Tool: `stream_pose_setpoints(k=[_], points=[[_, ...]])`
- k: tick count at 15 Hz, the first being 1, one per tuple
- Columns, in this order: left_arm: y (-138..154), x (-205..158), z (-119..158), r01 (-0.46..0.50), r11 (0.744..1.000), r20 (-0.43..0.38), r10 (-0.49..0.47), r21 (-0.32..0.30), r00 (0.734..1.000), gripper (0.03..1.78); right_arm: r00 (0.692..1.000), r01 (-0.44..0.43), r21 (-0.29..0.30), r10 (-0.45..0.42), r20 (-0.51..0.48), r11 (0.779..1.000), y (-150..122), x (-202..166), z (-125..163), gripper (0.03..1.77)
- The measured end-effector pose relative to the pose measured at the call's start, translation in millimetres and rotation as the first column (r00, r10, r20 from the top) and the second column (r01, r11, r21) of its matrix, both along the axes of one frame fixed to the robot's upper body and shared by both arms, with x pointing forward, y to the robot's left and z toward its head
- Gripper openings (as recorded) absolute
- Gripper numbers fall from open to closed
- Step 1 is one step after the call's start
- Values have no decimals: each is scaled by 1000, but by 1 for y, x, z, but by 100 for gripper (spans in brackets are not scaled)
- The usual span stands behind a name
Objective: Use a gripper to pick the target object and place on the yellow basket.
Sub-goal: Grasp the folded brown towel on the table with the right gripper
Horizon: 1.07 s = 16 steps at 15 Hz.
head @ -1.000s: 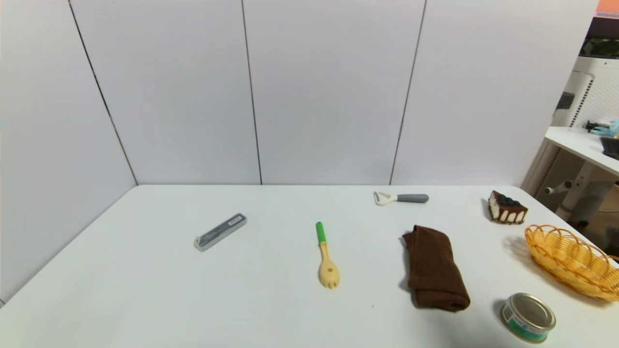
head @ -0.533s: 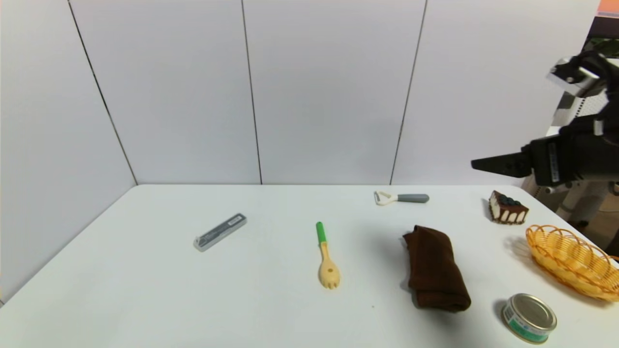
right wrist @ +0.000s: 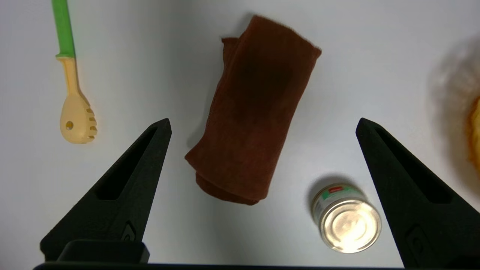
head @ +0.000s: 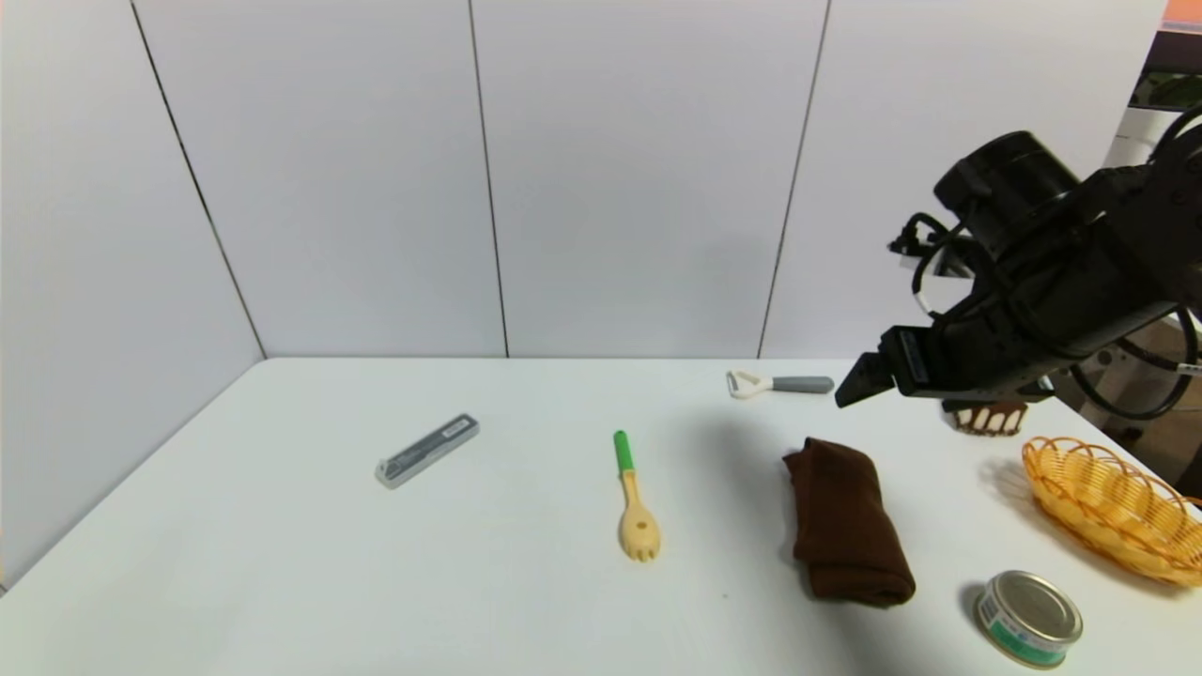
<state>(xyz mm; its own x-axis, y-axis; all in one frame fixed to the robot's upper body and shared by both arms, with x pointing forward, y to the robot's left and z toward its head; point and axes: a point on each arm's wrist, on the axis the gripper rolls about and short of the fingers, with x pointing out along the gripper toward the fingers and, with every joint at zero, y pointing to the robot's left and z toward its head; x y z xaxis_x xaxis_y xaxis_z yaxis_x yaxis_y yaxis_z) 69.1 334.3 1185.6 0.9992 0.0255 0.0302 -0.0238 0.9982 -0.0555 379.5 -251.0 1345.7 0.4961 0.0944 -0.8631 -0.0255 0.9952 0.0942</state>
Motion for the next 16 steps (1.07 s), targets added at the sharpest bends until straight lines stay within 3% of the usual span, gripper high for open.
stream_pose_setpoints(k=[4,8,16], points=[[0,0,0,0,1000,0,0,0,1000,169,981,122,27,-116,-155,992,17,-2,-18,170],[0,0,0,0,1000,0,0,0,1000,169,959,174,4,-168,-229,985,19,3,-37,170],[0,0,0,0,1000,0,0,0,1000,169,924,192,-49,-197,-328,980,22,18,-73,170]])
